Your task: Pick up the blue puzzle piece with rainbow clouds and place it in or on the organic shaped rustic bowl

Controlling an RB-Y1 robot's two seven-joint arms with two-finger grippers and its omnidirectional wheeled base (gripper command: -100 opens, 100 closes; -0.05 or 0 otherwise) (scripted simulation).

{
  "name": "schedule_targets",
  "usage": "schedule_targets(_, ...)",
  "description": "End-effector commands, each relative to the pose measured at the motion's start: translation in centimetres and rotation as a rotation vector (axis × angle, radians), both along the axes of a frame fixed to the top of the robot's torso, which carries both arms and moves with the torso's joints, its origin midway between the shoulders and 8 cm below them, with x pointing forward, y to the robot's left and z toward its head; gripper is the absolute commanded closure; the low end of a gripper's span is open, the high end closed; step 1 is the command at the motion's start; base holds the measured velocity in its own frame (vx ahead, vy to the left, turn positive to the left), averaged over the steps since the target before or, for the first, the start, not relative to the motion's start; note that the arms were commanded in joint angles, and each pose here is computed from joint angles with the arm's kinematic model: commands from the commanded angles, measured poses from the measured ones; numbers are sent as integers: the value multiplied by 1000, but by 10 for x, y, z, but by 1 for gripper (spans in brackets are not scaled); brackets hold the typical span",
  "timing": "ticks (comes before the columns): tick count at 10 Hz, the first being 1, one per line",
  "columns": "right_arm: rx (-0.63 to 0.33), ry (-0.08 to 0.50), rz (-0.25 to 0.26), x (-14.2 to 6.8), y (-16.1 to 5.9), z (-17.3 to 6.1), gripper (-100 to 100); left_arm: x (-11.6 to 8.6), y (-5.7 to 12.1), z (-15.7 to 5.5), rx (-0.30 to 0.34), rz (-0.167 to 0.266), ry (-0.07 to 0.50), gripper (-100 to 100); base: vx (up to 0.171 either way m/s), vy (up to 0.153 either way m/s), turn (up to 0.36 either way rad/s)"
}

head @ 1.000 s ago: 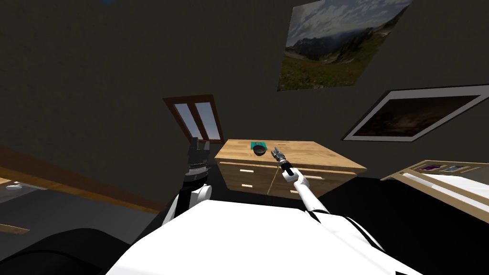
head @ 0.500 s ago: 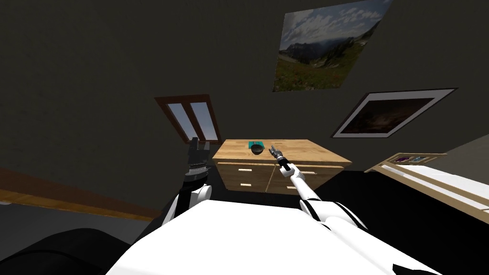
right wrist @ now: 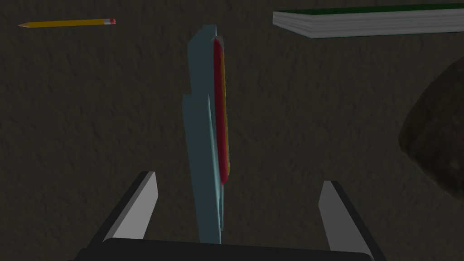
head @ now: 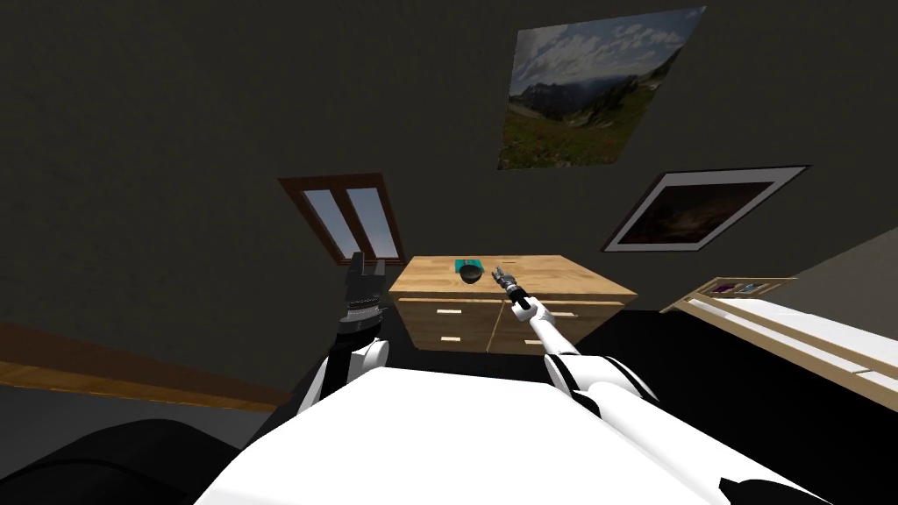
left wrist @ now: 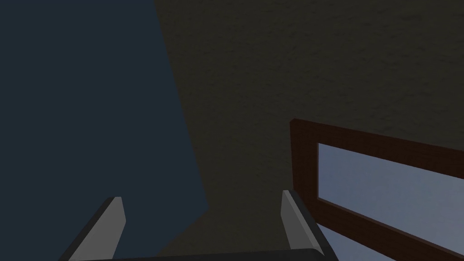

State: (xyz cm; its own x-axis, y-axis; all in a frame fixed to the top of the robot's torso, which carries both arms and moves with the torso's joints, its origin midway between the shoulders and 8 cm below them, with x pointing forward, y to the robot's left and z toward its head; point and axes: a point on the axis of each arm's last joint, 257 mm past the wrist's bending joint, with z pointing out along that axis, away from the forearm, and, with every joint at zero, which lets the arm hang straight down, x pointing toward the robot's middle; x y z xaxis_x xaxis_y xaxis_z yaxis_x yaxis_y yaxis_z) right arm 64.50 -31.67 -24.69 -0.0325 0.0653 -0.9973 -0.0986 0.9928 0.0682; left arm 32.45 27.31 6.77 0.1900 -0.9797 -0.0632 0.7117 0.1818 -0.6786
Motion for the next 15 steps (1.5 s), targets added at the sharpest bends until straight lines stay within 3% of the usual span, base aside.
schedule_targets(1, -10, -4, 16, 11, 7, 8, -100, 0, 0, 0, 0, 0, 0, 0, -44, 11, -153)
schedule_targets(3, -9, 2, 13, 10, 7, 6, -100, 0, 0, 0, 0, 0, 0, 0, -14, 4, 12)
schedule_targets(4, -9, 3, 13, 10, 7, 5, 100, 0, 0, 0, 0, 0, 0, 0, 0, 0, 0)
schedule_targets(8, -9, 4, 10, 10, 6, 5, 100, 0, 0, 0, 0, 0, 0, 0, 0, -1, -4)
schedule_targets(9, -9, 4, 10, 10, 6, 5, 0, 0, 0, 0, 0, 0, 0, 0, 0, 0, 0)
schedule_targets(10, 11, 16, -16, -1, -5, -5, 100, 0, 0, 0, 0, 0, 0, 0, 43, -3, 268)
schedule_targets(15, 22, 14, -48, -29, -22, -17, 100, 0, 0, 0, 0, 0, 0, 0, 33, -12, 99)
